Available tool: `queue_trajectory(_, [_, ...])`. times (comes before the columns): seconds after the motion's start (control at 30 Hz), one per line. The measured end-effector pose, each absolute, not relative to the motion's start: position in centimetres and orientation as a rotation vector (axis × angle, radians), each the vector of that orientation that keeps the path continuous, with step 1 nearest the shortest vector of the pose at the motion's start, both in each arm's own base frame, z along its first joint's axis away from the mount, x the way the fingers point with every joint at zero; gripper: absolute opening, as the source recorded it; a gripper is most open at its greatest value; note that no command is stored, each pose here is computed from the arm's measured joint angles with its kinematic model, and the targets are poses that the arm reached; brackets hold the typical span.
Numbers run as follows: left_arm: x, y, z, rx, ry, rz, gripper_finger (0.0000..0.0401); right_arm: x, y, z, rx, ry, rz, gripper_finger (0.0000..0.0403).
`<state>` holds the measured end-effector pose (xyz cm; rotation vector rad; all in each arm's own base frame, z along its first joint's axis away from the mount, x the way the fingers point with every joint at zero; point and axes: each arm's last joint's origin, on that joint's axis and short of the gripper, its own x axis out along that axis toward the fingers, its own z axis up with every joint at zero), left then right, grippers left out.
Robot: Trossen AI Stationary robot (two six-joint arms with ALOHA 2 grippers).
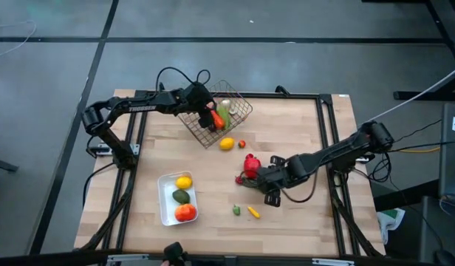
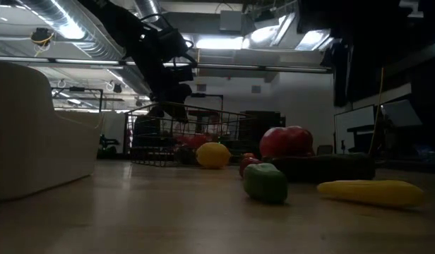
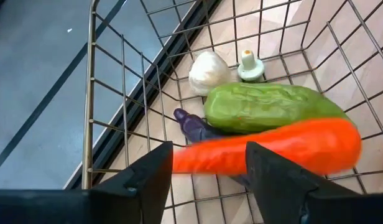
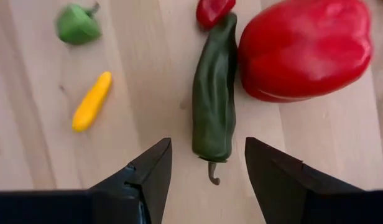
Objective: Sort produce into baskets
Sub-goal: Put the green chili pepper into the gold wire basket
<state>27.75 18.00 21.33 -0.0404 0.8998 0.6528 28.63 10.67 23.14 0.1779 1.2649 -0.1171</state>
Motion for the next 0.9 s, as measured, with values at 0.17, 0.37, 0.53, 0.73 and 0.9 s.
queue_trajectory(0.17, [27.7,18.0,21.3,-0.04,0.9,0.653,0.0202,29.4,11.0,21.1,0.15,1.33,-0.138,0.0202])
queue_trajectory(0.37, [27.7,18.0,21.3,-0.04,0.9,0.653,0.0201,29.9,11.0,19.0,0.089,1.395,-0.193,0.0202])
queue_trajectory(0.53, [27.7,18.0,21.3,-0.04,0.9,0.652,0.0199,30.1,11.1,18.1,0.064,1.423,-0.21,0.0202])
queue_trajectory(0.73, [27.7,18.0,21.3,-0.039,0.9,0.652,0.0198,30.4,11.1,17.5,0.041,1.429,-0.193,0.0202])
queue_trajectory(0.9, [27.8,18.0,21.3,-0.039,0.898,0.652,0.0198,30.7,11.1,16.8,0.034,1.447,-0.158,0.0202])
